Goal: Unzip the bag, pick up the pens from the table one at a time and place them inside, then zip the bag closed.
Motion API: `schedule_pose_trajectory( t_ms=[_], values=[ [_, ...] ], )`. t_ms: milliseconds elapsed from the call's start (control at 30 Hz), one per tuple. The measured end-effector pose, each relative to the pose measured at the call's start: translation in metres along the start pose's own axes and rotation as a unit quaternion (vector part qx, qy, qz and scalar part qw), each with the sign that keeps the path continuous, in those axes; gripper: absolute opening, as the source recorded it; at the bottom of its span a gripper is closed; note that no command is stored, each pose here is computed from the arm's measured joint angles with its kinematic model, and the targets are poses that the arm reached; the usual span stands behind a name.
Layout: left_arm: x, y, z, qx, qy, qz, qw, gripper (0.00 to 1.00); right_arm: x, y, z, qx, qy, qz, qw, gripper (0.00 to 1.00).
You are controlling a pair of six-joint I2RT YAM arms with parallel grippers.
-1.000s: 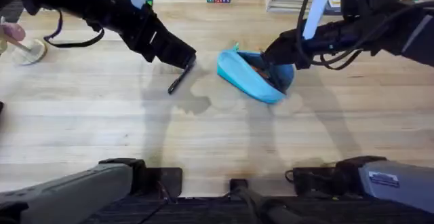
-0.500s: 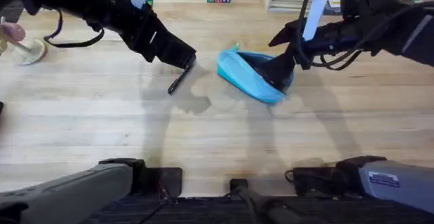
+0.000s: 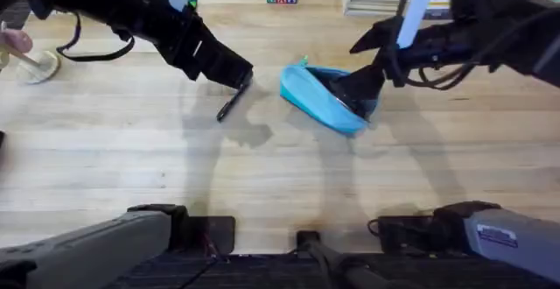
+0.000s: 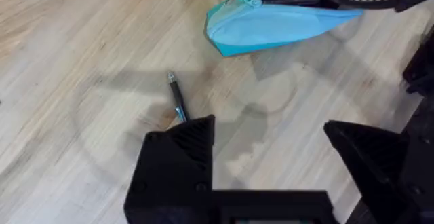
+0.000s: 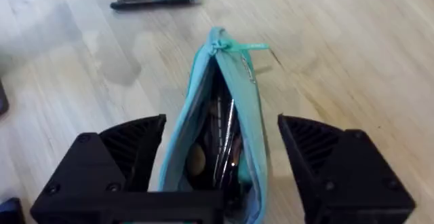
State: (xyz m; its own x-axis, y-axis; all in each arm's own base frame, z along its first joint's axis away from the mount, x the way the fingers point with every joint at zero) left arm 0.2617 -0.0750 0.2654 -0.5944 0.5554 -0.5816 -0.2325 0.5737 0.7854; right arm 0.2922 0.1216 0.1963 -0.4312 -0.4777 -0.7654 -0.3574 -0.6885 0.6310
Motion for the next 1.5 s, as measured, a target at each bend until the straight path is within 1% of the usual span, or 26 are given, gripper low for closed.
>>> schedule_pose_trajectory(
  t_ms=[167,267,467,800,900,1067,1233,1333,1500],
  values=[
    [0.002,0.0,0.003,-0.011,0.0,0.009,1.0,0.993,-0.017,0.026,0.011,0.024,0.03,-0.035,0.999,0.996],
    [0.004,0.0,0.005,-0.019,0.0,0.017,1.0,0.993,-0.021,0.042,0.018,0.046,0.032,-0.041,0.998,0.996],
    [0.005,0.0,0.008,-0.03,-0.002,0.022,0.999,0.993,-0.015,0.072,0.039,0.081,0.021,-0.03,0.996,0.996],
    [0.0,0.001,0.019,-0.065,-0.017,0.018,0.998,0.994,0.0,0.115,0.086,0.101,0.028,-0.039,0.994,0.996],
    [-0.001,0.002,0.021,-0.071,-0.02,0.017,0.997,0.993,0.009,0.122,0.098,0.096,0.02,-0.031,0.995,0.996],
    [-0.003,0.001,0.023,-0.076,-0.024,0.013,0.997,0.993,0.024,0.127,0.112,0.085,-0.01,-0.012,0.996,0.996],
    [-0.005,-0.001,0.028,-0.08,-0.026,0.01,0.996,0.993,0.031,0.128,0.118,0.078,-0.029,-0.001,0.997,0.997],
    [-0.003,-0.008,0.034,-0.075,-0.019,0.023,0.997,0.993,0.032,0.128,0.118,0.077,-0.033,0.001,0.997,0.996],
    [0.005,-0.029,0.047,-0.069,0.002,0.064,0.996,0.993,0.033,0.128,0.119,0.075,-0.037,0.004,0.996,0.997]
  ],
)
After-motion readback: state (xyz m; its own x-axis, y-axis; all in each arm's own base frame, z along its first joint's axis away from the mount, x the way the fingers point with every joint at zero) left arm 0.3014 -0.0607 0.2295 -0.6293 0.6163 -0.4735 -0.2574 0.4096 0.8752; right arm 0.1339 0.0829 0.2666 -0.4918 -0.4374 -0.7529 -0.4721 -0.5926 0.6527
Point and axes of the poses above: each hand's point on the last joint's axis, 136 mm out from that joint toward the fingers, its own y axis back along the fingers, its own z axis along the line the jaws close on, x = y × z, the point moved 5 cm from there along y, back along the fingers, and after that the axes turned 1 degree about -y, right-handed, at the moved point
